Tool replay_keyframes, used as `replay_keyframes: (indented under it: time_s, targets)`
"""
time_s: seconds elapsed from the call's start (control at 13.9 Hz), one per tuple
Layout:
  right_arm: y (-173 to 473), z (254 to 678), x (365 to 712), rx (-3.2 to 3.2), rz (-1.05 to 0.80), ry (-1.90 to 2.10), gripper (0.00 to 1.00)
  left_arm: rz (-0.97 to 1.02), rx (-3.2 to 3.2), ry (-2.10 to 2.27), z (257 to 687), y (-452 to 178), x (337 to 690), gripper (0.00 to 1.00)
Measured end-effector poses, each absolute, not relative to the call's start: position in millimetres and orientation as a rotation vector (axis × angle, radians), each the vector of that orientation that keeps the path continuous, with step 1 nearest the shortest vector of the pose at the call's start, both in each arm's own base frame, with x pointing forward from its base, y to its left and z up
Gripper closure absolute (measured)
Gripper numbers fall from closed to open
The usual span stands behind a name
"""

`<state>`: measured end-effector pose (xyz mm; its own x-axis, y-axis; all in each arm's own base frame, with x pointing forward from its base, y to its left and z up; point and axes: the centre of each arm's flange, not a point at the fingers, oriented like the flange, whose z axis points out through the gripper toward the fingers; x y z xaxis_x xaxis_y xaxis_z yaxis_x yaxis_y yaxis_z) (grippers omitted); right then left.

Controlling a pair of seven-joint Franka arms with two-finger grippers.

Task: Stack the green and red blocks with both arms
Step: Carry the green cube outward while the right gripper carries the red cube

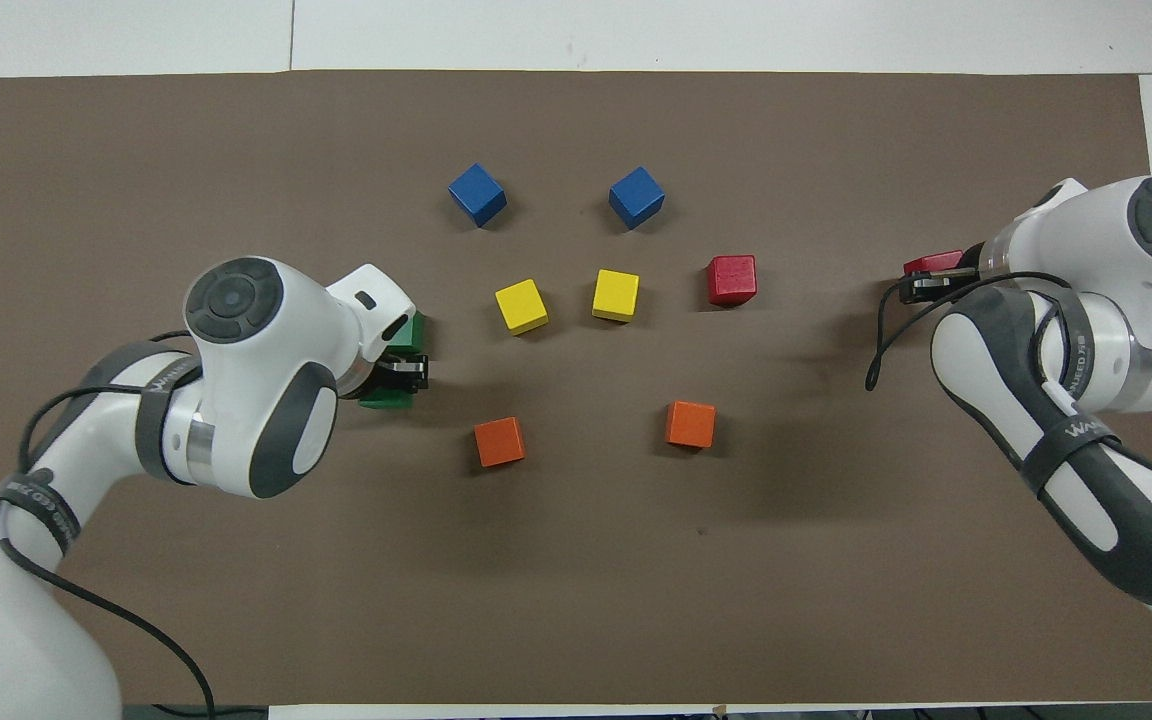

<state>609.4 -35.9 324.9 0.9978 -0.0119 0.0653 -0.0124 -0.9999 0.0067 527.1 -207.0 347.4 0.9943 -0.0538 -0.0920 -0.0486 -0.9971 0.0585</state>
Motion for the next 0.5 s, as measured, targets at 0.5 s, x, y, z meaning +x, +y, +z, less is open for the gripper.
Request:
replay_keyframes:
  time_s: [0.5]
  targets:
    - [-47,296,610,3.135,0.061,-0.025,0.44,-0.197,3.084,-0.053,444,-32,540,0.45]
